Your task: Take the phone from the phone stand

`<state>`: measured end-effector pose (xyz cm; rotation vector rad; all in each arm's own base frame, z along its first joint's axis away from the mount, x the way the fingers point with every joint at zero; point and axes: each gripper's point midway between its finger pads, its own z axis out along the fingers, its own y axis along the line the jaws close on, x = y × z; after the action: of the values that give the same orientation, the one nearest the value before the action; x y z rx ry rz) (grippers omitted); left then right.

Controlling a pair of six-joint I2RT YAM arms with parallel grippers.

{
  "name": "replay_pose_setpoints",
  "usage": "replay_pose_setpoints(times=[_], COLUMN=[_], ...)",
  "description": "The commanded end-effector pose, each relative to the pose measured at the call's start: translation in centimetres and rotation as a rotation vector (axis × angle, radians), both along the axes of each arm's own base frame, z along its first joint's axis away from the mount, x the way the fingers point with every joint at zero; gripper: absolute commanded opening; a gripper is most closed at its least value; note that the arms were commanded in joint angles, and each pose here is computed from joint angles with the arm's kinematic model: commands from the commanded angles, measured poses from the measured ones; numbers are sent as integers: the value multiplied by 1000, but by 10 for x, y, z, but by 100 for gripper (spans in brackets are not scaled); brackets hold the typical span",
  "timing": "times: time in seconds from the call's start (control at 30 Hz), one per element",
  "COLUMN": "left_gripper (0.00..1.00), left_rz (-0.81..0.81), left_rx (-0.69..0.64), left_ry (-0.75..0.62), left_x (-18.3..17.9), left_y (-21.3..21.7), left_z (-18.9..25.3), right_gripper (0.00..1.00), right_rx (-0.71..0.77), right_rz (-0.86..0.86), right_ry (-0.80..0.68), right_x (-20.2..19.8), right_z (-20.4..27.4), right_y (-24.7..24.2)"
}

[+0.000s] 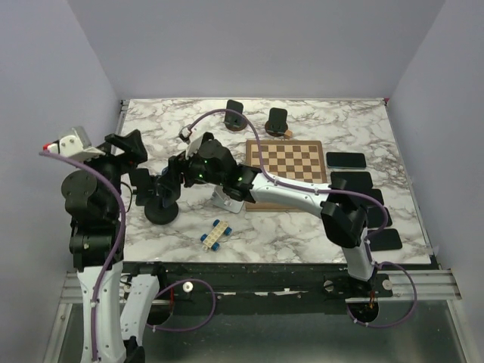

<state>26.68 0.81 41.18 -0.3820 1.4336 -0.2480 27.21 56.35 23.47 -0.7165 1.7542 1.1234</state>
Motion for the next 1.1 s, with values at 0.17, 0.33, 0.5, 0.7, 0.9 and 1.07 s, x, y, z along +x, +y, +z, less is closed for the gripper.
replay_pose_setpoints(times=[0.17, 0.33, 0.5, 0.7, 0.9, 1.07], left_gripper=[90, 87, 81, 75, 68, 67], left_rz=[62, -49, -215, -285, -516, -640], left_rx=[-2, 12, -28, -50, -65, -108], left_ry=[121, 164, 236, 312, 300, 370], left_x=[-44, -51, -56, -60, -60, -59], left_y=[8, -12, -42, -55, -92, -110], left_z=[-53, -92, -132, -157, -168, -177], right_gripper=[1, 1, 1, 1, 1, 1], right_rx=[10, -18, -66, -78, -89, -85], right_rz=[-230, -257, -284, -320, -294, -223], right_ry=[33, 5, -20, -29, -11, 23], right_x=[29, 31, 33, 36, 35, 36], right_z=[47, 49, 45, 46, 45, 41], right_y=[-31, -41, -53, -62, -57, -57])
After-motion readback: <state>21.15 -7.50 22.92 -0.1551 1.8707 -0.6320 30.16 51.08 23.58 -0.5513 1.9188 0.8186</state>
